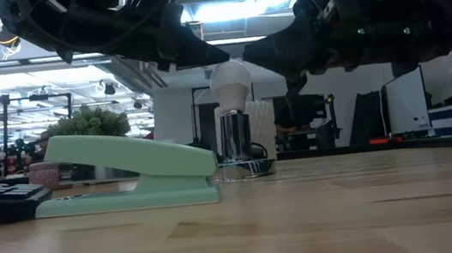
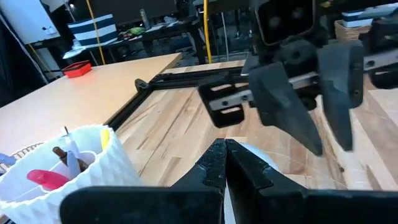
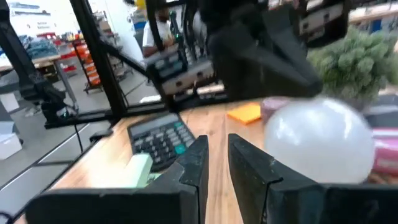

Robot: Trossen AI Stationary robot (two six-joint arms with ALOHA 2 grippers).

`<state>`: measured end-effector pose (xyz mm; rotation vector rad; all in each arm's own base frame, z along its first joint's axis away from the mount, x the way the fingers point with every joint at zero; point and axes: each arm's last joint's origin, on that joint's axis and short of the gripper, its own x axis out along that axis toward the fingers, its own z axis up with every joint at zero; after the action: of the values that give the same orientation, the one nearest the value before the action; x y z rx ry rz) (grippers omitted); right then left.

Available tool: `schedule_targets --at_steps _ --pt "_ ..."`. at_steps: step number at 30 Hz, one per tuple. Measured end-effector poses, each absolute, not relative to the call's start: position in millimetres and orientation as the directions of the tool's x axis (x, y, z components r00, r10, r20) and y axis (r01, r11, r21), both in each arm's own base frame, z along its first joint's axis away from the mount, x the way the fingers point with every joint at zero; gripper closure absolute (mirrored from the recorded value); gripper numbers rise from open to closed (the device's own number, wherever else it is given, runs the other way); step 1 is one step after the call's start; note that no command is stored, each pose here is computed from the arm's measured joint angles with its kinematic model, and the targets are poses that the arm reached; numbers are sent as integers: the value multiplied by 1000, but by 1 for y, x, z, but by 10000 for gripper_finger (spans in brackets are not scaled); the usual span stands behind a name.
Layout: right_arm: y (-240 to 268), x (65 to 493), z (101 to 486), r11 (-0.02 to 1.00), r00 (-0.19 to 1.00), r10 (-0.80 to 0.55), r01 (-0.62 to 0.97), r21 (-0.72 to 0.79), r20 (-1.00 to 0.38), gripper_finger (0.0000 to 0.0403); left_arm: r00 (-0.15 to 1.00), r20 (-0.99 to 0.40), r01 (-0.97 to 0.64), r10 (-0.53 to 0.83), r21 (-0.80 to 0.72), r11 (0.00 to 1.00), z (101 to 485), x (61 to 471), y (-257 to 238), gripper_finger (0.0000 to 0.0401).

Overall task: Screw lightbulb
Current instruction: Insert the lightbulb into the lamp

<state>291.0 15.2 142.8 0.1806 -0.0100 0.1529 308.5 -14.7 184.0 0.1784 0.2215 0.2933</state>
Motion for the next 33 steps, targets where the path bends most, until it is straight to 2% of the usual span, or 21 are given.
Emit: schedule_targets --at_steps 6,18,24,33 --pt "14 291 148 980 992 99 -110 169 73 339 935 -193 -258 296 200 945 184 308 -16 400" --pt "5 290 147 972 981 -184 172 162 65 339 953 -199 -190 228 193 963 183 307 -35 400" --pt "5 290 143 973 984 -177 171 155 28 339 952 -201 -186 231 220 958 183 307 -35 400" --pt "6 290 142 977 989 -150 147 152 14 339 928 -192 -266 320 262 928 183 306 -32 400"
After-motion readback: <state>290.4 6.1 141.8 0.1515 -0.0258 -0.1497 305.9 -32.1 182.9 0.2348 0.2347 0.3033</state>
